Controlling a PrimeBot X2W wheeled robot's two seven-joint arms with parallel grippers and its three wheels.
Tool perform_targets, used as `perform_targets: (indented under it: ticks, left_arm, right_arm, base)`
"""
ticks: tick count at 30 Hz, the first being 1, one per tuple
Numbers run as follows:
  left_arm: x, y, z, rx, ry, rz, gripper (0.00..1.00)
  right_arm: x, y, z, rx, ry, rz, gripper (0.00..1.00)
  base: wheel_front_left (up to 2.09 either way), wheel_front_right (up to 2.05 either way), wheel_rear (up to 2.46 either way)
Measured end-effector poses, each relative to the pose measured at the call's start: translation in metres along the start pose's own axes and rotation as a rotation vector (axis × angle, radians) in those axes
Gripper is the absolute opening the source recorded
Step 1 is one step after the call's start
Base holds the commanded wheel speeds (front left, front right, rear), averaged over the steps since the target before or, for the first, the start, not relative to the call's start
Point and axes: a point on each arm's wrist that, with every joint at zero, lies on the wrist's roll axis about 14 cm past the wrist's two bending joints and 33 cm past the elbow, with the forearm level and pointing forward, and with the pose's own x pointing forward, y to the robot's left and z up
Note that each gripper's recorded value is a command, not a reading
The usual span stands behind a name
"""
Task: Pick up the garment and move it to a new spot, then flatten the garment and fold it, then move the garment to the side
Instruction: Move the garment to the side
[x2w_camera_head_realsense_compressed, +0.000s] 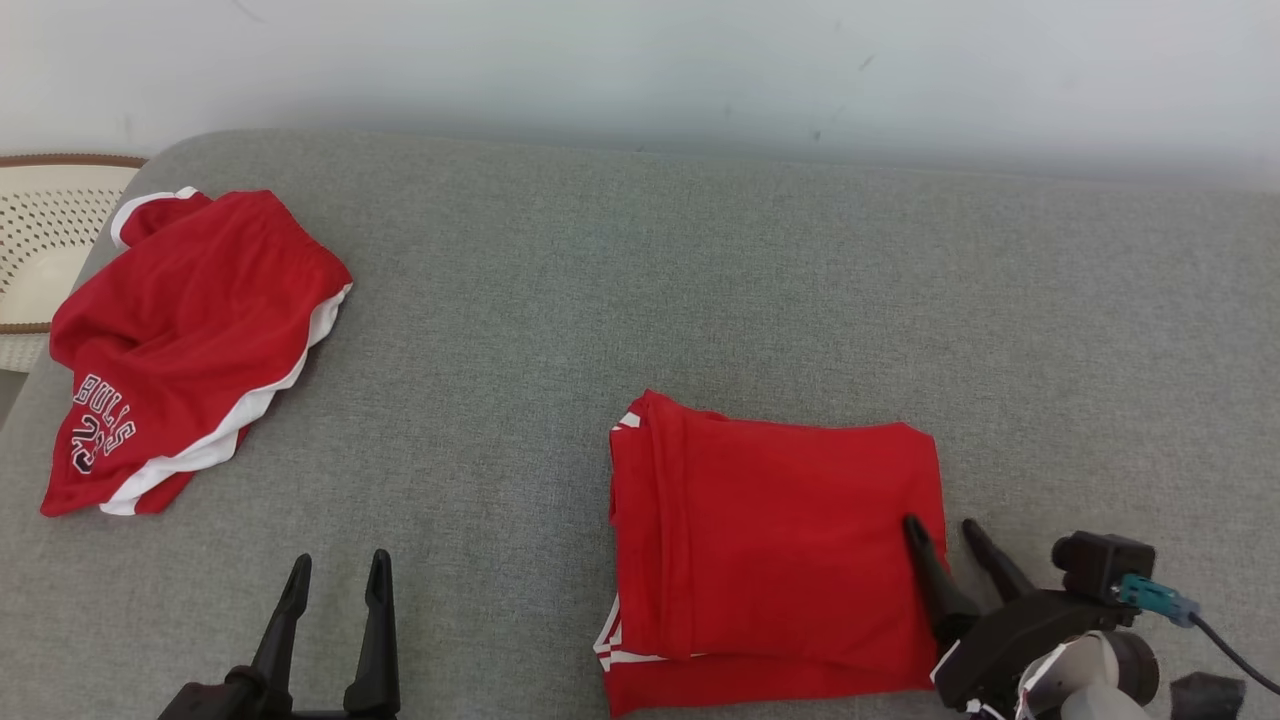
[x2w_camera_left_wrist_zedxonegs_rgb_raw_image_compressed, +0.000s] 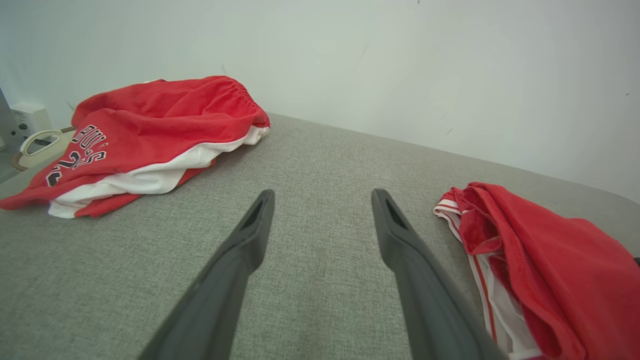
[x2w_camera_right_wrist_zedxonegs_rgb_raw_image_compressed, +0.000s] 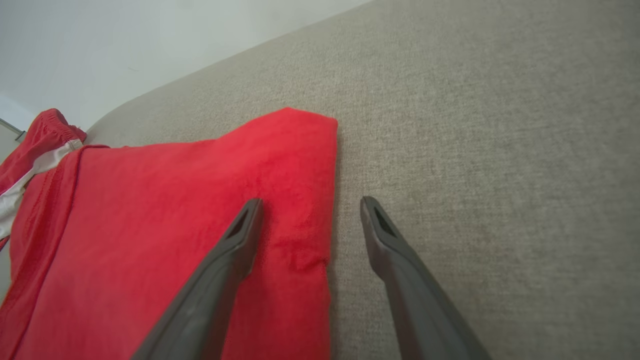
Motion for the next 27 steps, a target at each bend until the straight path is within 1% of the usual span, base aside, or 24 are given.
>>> perform_targets:
  ticks: [5,7,8,11,14,19,23,27]
  left_arm:
    - [0.000,0.000,0.001,0.007,-0.003,0.002,1.00]
    - [0.000,0.000,0.002,0.008,-0.005,0.003,1.00]
    - [0.000,0.001,0.002,0.009,-0.006,0.005,1.00]
    - [-0.001,0.001,0.004,0.010,-0.010,0.008,1.00]
    - [-0.001,0.001,0.005,0.010,-0.013,0.010,1.00]
    - [0.001,-0.001,0.004,0.007,-0.014,0.004,1.00]
    - [0.006,-0.006,0.001,0.004,-0.008,-0.010,1.00]
    - [0.017,-0.012,0.000,0.004,-0.017,-0.025,1.00]
  right_arm:
    - [0.001,0.005,-0.022,0.019,0.088,0.009,1.00]
    - [0.004,0.012,-0.026,0.022,0.112,0.028,0.42]
    - [0.004,0.014,-0.025,0.029,0.111,0.034,0.00]
    - [0.004,0.016,-0.024,0.034,0.096,0.042,0.00]
    - [0.004,0.010,-0.014,0.006,0.066,0.037,0.00]
    - [0.016,-0.001,0.029,-0.103,-0.028,0.037,0.00]
    - [0.028,-0.024,0.065,-0.173,-0.084,-0.001,0.00]
    - [0.037,-0.063,0.094,-0.235,-0.113,-0.079,0.00]
  base:
    - [0.00,0.00,0.00]
    - [0.00,0.00,0.00]
    - [0.00,0.00,0.00]
    - [0.00,0.00,0.00]
    - [0.00,0.00,0.00]
    - [0.00,0.00,0.00]
    - [0.00,0.00,0.00]
    - [0.00,0.00,0.00]
